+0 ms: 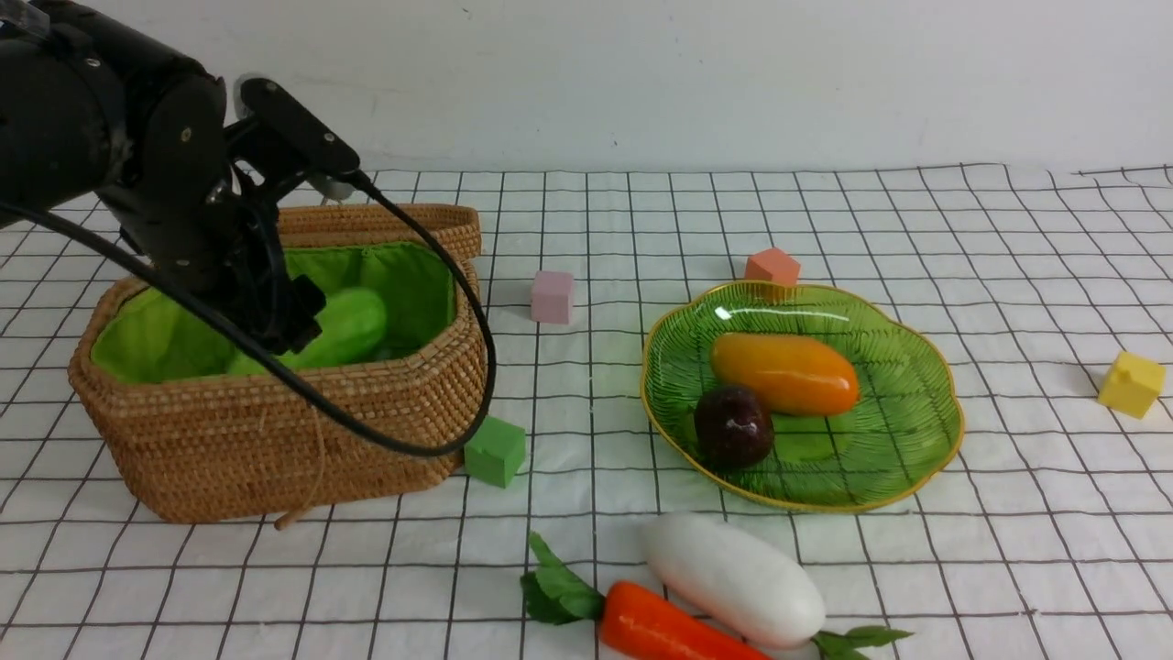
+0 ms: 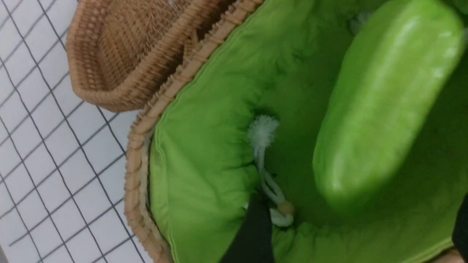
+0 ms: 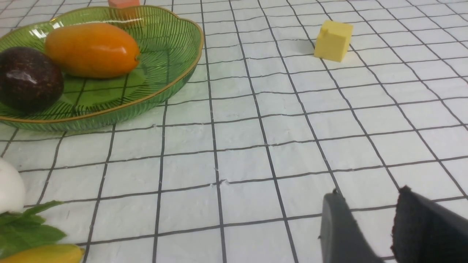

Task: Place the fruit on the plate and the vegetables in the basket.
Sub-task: Take a chayote with your left arm and place it on the basket on the left, then take a daikon with your right arm and place it on the basket on the left.

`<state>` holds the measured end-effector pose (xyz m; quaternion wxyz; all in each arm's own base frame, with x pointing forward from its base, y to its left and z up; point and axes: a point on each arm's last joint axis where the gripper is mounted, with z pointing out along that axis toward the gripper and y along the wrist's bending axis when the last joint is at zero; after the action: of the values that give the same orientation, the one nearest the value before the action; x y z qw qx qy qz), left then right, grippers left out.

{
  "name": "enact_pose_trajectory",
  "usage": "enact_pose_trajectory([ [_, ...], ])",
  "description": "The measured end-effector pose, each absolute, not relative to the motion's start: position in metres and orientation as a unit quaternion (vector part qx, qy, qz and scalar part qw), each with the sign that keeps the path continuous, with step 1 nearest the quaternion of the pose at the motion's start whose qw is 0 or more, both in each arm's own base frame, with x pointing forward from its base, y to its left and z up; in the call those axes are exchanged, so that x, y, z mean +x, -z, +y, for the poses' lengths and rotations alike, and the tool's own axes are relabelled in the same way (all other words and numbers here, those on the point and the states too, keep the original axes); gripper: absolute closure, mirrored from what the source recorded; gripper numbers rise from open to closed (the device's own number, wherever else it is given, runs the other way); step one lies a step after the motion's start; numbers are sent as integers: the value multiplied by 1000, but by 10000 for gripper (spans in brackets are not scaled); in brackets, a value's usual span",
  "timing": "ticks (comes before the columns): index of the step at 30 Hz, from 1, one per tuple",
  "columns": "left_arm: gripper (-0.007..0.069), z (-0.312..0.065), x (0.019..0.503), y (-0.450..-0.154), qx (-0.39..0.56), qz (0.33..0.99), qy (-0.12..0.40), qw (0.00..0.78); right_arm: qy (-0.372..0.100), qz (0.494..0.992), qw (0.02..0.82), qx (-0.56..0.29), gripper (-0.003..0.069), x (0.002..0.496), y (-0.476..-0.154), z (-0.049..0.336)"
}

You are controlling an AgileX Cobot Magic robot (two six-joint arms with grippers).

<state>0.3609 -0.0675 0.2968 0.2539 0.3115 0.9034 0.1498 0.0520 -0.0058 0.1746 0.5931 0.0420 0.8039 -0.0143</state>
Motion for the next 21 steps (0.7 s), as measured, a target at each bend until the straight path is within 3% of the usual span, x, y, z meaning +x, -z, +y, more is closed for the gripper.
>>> enact_pose_trajectory([
  [6,-20,-64,324,-345,277,908,-113,294,14,804,593,42,414,52,-175,-6],
  [9,62,-57,271,-390,247,915,-68,312,14,804,593,42,414,52,-175,-6],
  [13,199,-48,214,-422,212,922,-27,323,14,804,593,42,414,52,-175,-6],
  [14,281,-44,186,-437,180,920,4,348,14,804,593,42,414,52,-175,-6],
  [15,303,-44,183,-439,176,919,7,353,14,804,593,42,414,52,-175,-6],
  [16,393,-41,156,-445,151,915,40,371,14,804,593,42,414,52,-175,-6],
  [21,629,-37,100,-423,132,909,109,379,14,804,593,42,414,52,-175,-6],
])
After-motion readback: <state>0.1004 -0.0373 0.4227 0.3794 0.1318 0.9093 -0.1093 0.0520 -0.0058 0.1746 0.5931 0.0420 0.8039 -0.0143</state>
